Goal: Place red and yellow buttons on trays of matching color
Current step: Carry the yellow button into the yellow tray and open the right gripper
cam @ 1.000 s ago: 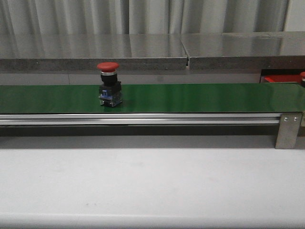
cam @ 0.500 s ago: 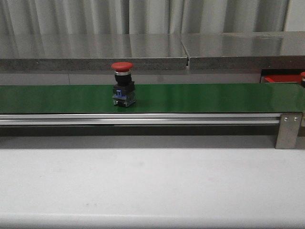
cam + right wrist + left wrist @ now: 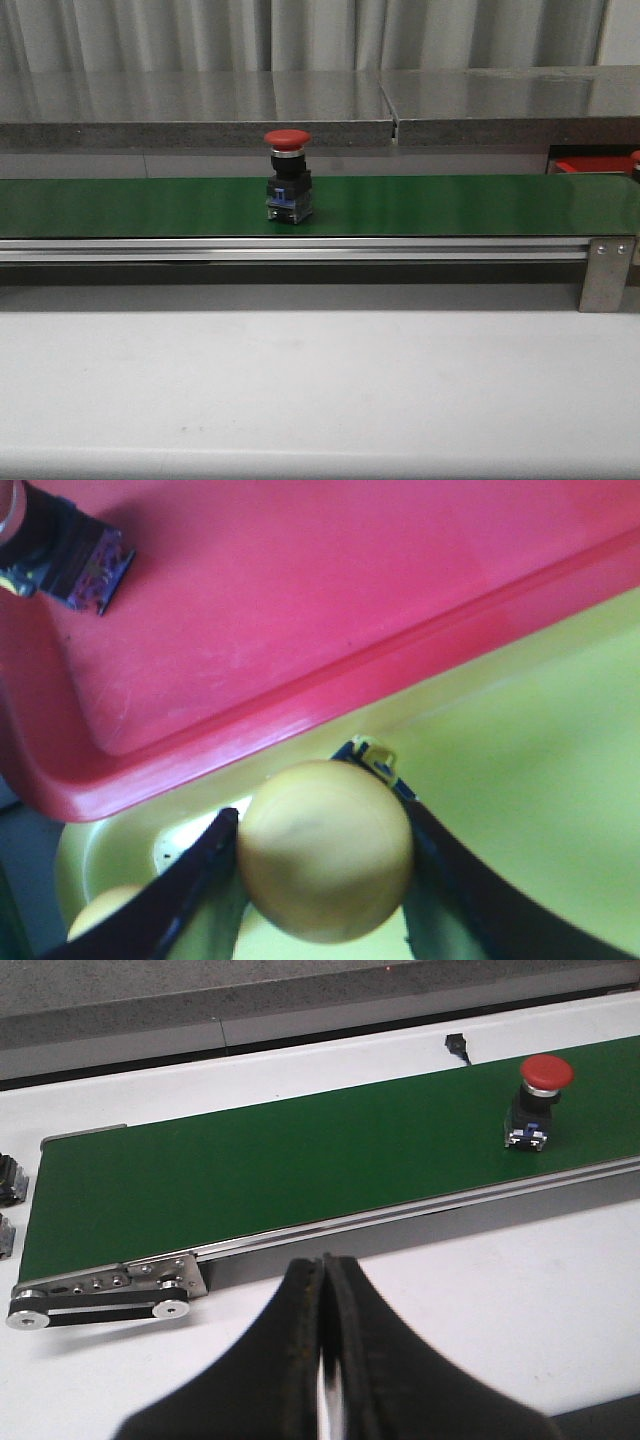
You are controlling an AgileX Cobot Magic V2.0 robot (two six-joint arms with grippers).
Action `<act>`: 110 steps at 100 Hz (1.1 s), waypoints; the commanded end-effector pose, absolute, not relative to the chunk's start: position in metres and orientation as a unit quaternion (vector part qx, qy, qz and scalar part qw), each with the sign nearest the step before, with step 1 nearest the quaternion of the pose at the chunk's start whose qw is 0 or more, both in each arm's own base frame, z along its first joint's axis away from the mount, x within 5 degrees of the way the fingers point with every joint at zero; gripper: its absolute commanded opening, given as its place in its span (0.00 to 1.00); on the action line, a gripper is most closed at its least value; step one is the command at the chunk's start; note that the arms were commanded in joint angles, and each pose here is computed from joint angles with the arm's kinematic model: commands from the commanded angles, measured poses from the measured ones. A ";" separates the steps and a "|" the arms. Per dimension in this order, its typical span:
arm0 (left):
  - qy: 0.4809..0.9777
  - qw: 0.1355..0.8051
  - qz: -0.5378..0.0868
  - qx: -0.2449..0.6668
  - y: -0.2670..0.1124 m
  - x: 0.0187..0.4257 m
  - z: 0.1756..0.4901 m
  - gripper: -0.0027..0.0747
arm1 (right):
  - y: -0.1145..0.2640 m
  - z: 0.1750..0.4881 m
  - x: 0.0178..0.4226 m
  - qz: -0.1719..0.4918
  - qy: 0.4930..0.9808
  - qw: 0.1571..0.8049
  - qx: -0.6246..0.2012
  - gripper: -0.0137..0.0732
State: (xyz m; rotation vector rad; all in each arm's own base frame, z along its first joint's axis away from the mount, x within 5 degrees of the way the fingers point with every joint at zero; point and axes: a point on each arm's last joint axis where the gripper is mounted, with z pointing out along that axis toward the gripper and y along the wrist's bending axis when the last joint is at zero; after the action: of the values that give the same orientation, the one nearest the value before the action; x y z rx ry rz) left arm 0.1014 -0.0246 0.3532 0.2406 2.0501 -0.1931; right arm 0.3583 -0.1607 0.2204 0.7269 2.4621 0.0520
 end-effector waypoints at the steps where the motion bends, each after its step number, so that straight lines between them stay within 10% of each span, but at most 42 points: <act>1: 0.827 0.547 -0.089 0.091 -0.025 0.103 0.367 0.01 | -0.166 0.241 0.362 0.013 0.900 0.335 0.278 0.31; 20: 0.827 0.547 -0.089 0.091 -0.025 0.103 0.367 0.01 | -0.167 0.229 0.365 0.015 0.904 0.322 0.281 0.34; 44: 0.827 0.547 -0.089 0.091 -0.025 0.103 0.367 0.01 | -0.168 0.230 0.367 0.012 0.901 0.331 0.281 0.71; 110: 0.827 0.547 -0.089 0.091 -0.025 0.103 0.367 0.01 | -0.147 0.315 0.338 -0.002 0.873 0.421 0.244 0.72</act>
State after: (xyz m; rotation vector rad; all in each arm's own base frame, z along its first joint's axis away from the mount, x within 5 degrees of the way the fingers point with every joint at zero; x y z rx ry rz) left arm 0.1014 -0.0246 0.3532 0.2406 2.0501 -0.1931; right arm 0.3466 -0.1551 0.2715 0.6860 2.3063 0.0229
